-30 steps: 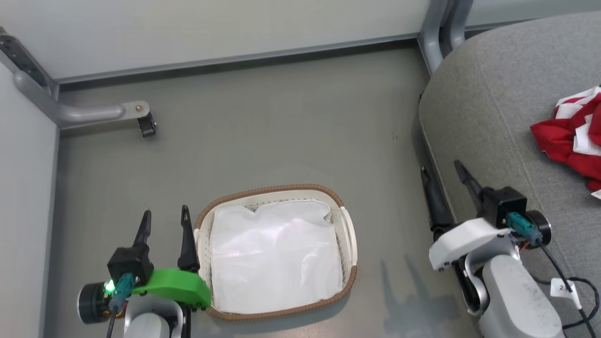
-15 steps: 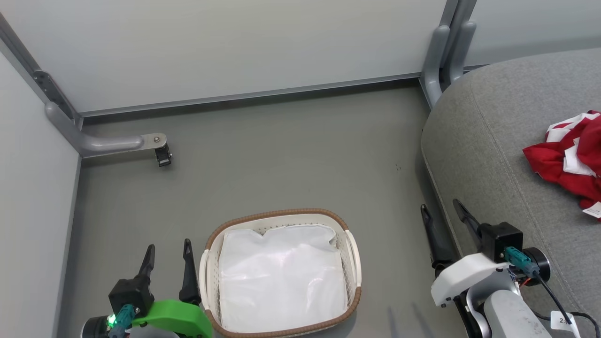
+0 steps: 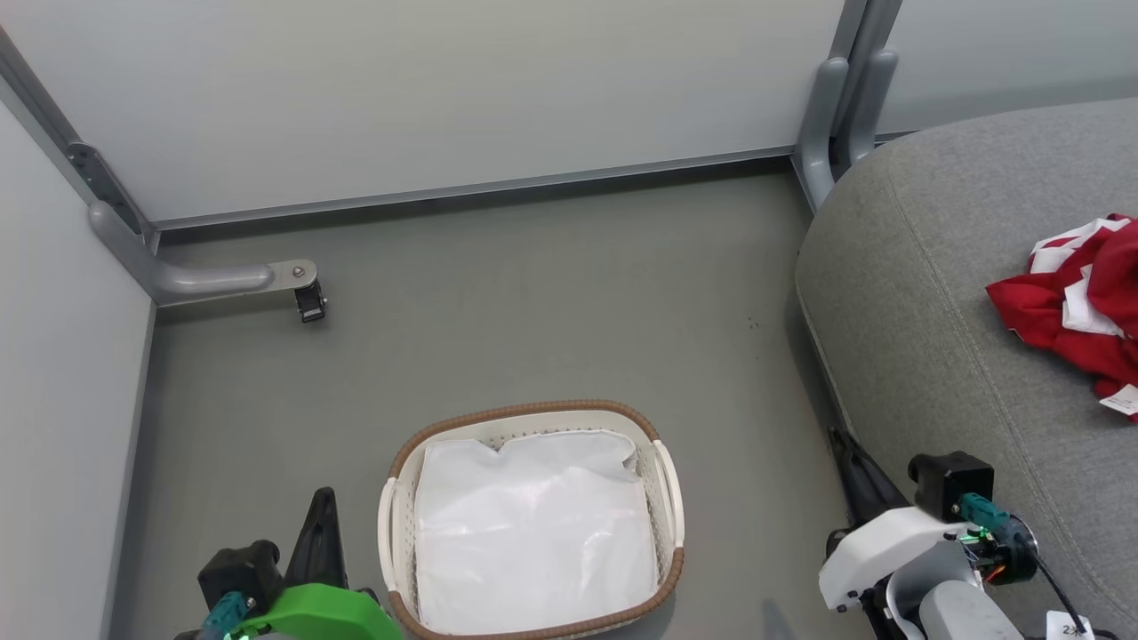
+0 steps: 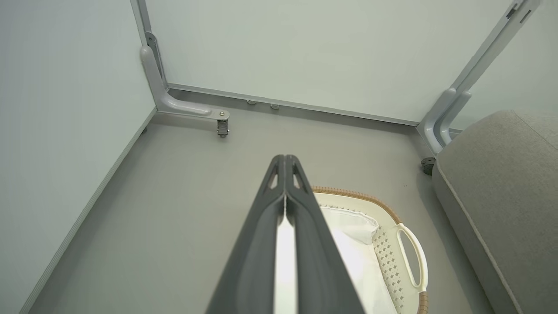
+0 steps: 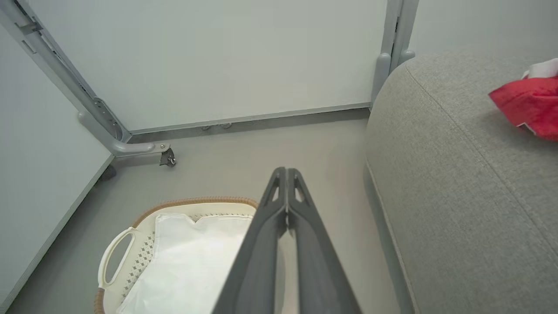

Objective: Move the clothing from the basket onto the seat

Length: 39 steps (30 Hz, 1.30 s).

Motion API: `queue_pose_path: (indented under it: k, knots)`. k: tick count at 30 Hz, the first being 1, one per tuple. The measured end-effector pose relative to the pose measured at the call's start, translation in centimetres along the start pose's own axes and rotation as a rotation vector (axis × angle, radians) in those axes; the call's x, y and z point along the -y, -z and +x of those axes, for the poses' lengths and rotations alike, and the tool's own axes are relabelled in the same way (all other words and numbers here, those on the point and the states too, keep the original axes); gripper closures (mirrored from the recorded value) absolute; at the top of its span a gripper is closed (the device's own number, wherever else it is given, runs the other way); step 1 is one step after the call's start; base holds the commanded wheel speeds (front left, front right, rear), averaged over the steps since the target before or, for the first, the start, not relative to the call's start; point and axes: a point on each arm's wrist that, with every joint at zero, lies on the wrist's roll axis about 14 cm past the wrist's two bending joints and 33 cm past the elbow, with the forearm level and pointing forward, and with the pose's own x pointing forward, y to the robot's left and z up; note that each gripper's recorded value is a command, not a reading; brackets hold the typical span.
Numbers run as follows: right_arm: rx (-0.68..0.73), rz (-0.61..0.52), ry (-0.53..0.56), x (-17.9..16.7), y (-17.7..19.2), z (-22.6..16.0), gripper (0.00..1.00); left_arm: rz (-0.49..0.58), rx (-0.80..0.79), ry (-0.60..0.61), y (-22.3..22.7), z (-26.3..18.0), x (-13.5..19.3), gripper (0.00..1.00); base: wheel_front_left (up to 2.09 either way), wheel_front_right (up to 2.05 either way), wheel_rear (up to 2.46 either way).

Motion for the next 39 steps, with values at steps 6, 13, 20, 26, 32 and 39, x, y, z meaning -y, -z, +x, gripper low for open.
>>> queue_pose_path:
  k: [6, 13, 20, 26, 32, 39]
  knots:
    - [0.011, 0.115, 0.035, 0.7, -0.6, 0.1, 1.00, -0.115, -0.009, -0.033, -0.3, 0.0, -0.8, 1.00, 0.00, 0.00, 0.00]
    - [0.022, 0.240, 0.063, 1.3, -1.1, 0.1, 1.00, -0.237, -0.013, -0.054, -0.5, 0.0, -1.3, 1.00, 0.00, 0.00, 0.00]
    - [0.029, 0.352, 0.087, 1.8, -1.3, -0.1, 1.00, -0.343, -0.010, -0.065, -1.0, 0.1, -1.7, 1.00, 0.00, 0.00, 0.00]
    - [0.038, 0.446, 0.100, 2.1, -1.6, -0.1, 1.00, -0.436, -0.005, -0.074, -1.4, 0.1, -2.1, 1.00, 0.00, 0.00, 0.00]
    - [0.048, 0.532, 0.109, 2.5, -2.0, -0.1, 1.00, -0.515, 0.001, -0.074, -1.8, 0.2, -2.3, 1.00, 0.00, 0.00, 0.00]
    - [0.061, 0.628, 0.112, 2.7, -2.4, -0.2, 1.00, -0.611, 0.017, -0.069, -2.6, 0.4, -2.5, 1.00, 0.00, 0.00, 0.00]
